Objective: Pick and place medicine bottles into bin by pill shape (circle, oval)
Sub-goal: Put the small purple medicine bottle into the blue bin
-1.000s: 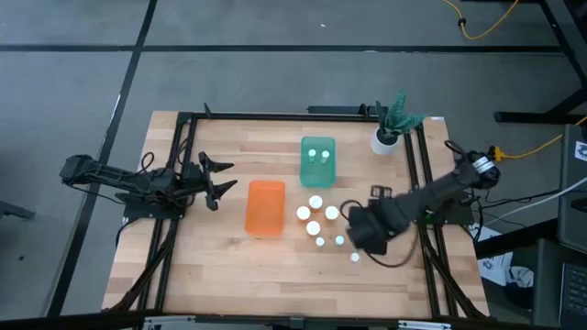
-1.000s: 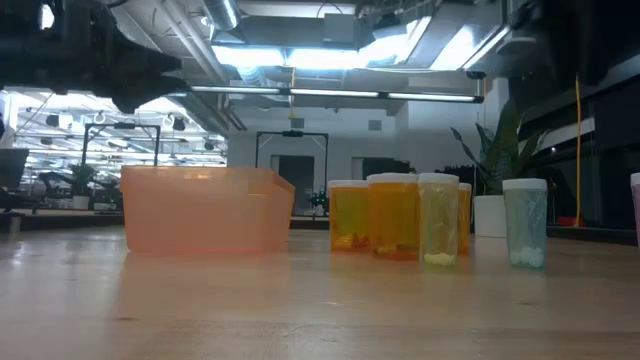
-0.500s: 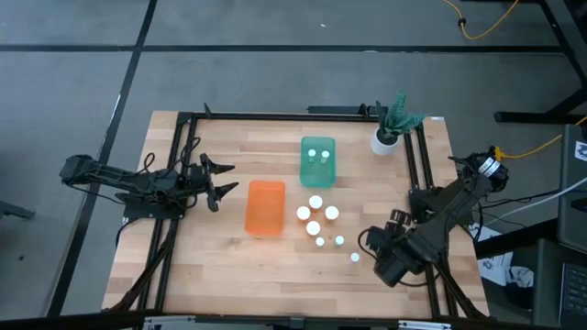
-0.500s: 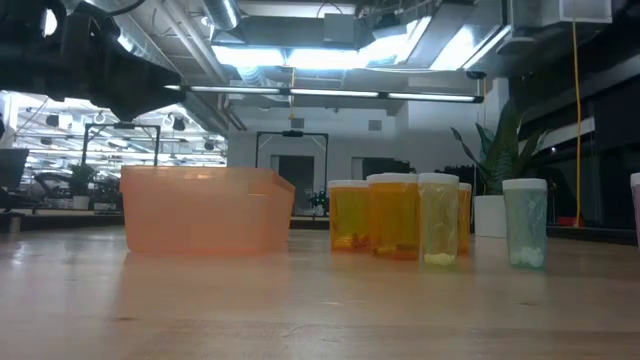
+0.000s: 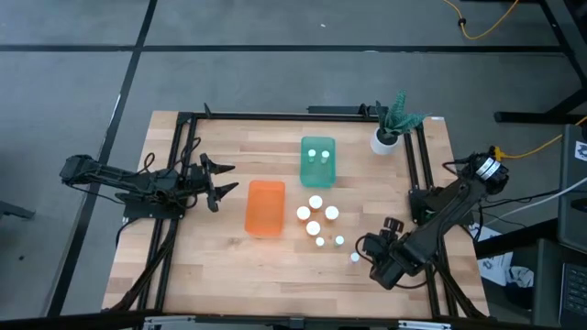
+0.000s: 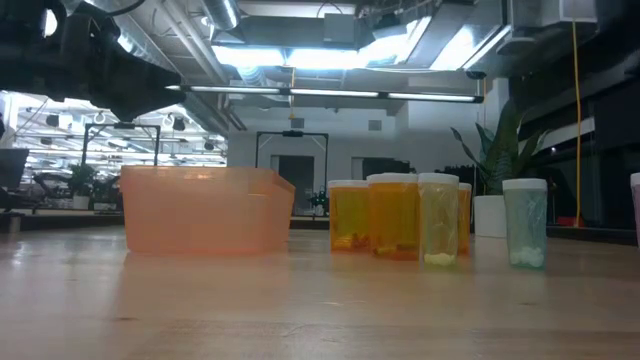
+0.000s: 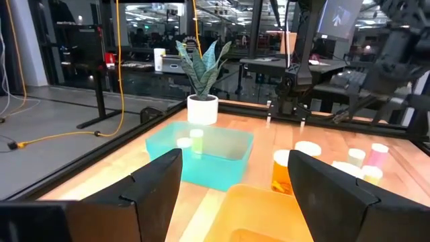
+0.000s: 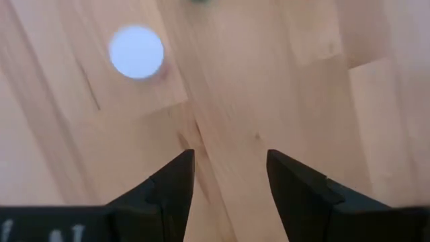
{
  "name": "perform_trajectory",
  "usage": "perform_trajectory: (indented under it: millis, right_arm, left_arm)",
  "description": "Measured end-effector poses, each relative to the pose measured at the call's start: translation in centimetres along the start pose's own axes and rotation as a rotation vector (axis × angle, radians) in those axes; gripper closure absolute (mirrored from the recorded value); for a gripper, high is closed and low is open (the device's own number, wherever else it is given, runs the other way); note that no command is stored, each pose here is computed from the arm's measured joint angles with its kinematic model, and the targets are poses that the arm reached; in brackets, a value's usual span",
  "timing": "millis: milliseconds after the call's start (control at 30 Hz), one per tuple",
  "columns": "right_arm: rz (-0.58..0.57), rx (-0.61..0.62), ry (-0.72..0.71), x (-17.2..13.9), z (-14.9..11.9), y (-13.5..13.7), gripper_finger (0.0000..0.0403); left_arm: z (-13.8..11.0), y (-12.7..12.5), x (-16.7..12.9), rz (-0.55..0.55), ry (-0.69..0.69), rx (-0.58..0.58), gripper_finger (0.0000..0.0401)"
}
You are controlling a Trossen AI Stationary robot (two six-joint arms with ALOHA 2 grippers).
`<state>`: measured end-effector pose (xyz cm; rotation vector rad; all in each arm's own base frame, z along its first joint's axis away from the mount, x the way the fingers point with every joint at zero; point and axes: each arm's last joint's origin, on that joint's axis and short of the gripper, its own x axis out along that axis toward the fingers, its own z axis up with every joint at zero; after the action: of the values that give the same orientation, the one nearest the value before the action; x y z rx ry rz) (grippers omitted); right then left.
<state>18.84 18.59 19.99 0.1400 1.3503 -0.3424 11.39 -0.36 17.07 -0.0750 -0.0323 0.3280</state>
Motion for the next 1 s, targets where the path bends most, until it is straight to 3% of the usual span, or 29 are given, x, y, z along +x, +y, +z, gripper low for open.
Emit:
perform_trajectory:
  millis: [267, 533, 700, 1000]
  right_arm:
    - [0.05, 0.003, -0.017, 3.0, -0.9, -0.3, 0.0214]
    - [0.172, -0.129, -0.112, 3.0, -0.2, 1.0, 0.0215]
    - [0.197, -0.186, -0.193, 3.0, 0.9, 1.2, 0.0215]
    - [0.205, -0.208, -0.218, 3.4, 2.1, 1.1, 0.0215]
  left_arm:
    - [0.0, 0.0, 0.0, 0.0, 0.0, 0.0, 0.0138]
    - [0.0, 0.0, 0.0, -0.001, 0.0, 0.001, 0.0138]
    - [0.0, 0.0, 0.0, -0.001, 0.0, 0.001, 0.0138]
    - [0.0, 0.0, 0.0, -0.001, 0.001, 0.002, 0.0138]
